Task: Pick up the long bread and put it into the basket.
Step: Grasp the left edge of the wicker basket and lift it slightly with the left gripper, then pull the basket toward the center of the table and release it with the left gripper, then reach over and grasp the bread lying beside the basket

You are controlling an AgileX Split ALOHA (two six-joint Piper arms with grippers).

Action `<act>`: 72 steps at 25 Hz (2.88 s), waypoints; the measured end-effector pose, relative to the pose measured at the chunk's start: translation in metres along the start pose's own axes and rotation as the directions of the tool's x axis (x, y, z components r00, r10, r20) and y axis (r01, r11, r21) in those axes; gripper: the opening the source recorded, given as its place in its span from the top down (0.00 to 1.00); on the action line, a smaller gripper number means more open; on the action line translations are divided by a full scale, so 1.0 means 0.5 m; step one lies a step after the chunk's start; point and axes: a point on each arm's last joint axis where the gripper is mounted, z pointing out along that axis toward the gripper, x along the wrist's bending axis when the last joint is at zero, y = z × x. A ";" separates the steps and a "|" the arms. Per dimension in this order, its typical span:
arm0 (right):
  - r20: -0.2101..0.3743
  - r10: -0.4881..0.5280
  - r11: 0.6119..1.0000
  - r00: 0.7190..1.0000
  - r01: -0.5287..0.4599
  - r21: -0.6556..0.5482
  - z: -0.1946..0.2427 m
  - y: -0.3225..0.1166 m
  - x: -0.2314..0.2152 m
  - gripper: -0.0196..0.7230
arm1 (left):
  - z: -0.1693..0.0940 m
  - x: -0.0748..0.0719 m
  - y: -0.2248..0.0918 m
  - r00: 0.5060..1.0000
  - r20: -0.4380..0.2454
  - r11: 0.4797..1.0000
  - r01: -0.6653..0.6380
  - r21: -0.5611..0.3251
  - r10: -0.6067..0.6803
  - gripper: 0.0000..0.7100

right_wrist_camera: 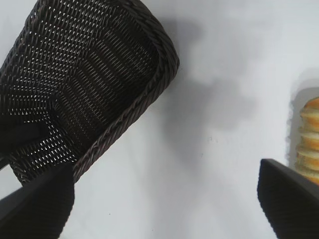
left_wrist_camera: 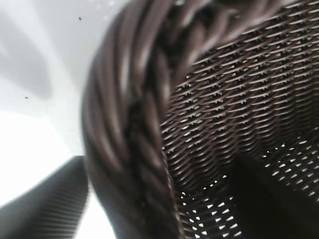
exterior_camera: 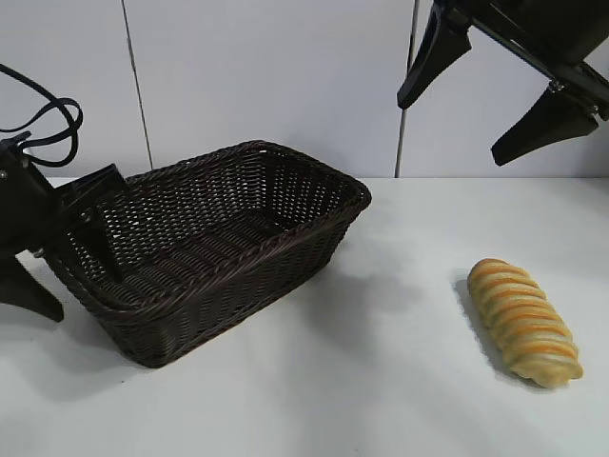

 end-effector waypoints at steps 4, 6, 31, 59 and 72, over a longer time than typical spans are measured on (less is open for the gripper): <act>0.000 0.000 1.000 1.000 0.000 0.000 0.000 0.000 0.000 0.04 | -0.021 -0.028 0.021 0.998 0.023 0.998 -0.065 -0.004 0.065 0.86; 0.000 0.000 1.000 1.000 0.000 0.001 0.000 0.000 0.000 0.04 | -0.038 -0.048 0.030 0.990 0.043 0.991 -0.136 0.011 0.135 0.86; 0.000 0.000 1.000 1.000 0.000 0.001 0.000 0.000 0.000 0.04 | 0.015 -0.108 0.134 0.883 0.040 0.859 -0.464 0.216 0.467 0.86; 0.001 -0.001 1.000 1.000 0.001 0.000 0.000 0.000 0.000 0.04 | -0.298 -0.151 0.225 0.828 -0.234 0.830 -0.545 -0.121 0.510 0.02; 0.001 -0.001 1.000 1.000 0.001 -0.001 0.000 0.000 0.000 0.04 | -0.591 0.155 0.273 0.951 -0.270 0.869 -0.259 -0.422 0.153 0.02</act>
